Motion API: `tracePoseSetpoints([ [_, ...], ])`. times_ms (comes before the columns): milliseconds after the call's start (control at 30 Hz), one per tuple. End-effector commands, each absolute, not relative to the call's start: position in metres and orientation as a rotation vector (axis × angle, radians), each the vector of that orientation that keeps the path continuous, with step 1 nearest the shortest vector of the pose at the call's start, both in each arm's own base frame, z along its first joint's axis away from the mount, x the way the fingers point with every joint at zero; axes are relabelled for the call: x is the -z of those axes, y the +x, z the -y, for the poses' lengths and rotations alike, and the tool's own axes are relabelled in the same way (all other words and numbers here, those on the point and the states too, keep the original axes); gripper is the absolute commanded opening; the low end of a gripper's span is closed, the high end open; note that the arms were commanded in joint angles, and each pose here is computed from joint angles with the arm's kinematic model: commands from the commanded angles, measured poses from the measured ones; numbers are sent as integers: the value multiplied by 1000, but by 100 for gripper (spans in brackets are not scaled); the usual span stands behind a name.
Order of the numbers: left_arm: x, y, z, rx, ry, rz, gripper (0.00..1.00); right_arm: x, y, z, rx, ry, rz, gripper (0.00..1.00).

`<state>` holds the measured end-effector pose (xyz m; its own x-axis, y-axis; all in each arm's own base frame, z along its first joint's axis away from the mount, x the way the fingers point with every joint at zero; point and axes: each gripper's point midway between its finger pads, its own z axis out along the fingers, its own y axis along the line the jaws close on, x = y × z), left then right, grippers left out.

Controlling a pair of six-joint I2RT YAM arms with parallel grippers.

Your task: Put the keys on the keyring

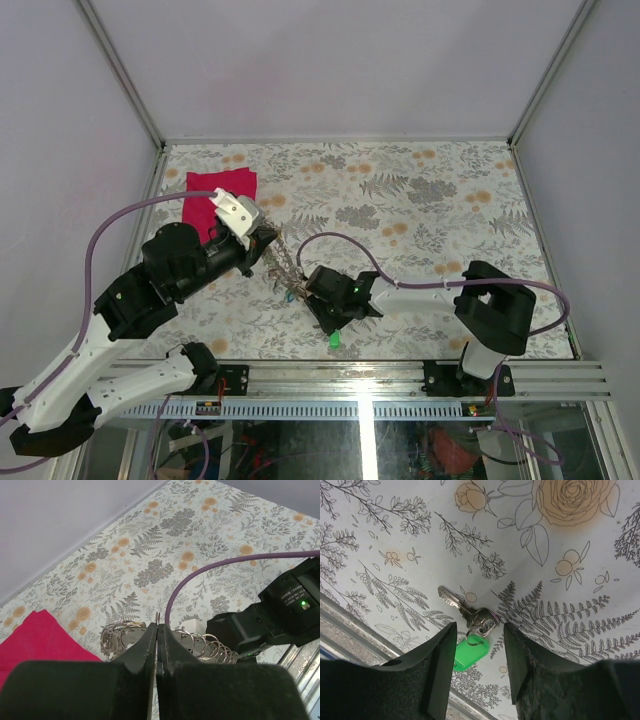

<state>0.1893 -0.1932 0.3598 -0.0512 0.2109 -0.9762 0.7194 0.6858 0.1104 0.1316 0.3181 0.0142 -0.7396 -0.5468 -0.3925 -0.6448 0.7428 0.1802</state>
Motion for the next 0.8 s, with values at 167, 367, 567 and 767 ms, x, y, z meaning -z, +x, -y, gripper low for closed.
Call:
tracePoseSetpoints([
  [167,-399,191,186,485,710,-1497,0,12,135,-288,-114,-963,-2640,34],
  [367,-397,191,185,480,709,-1501,0,3,144,-265,-39,-955,-2587,15],
  [567,-398,190,187,487,711,-1500,0,-7,163,-248,-83,-879,-2595,1],
  [767,-398,190,187,489,711,-1499,0,-27,170,-256,-284,-811,-2569,4],
])
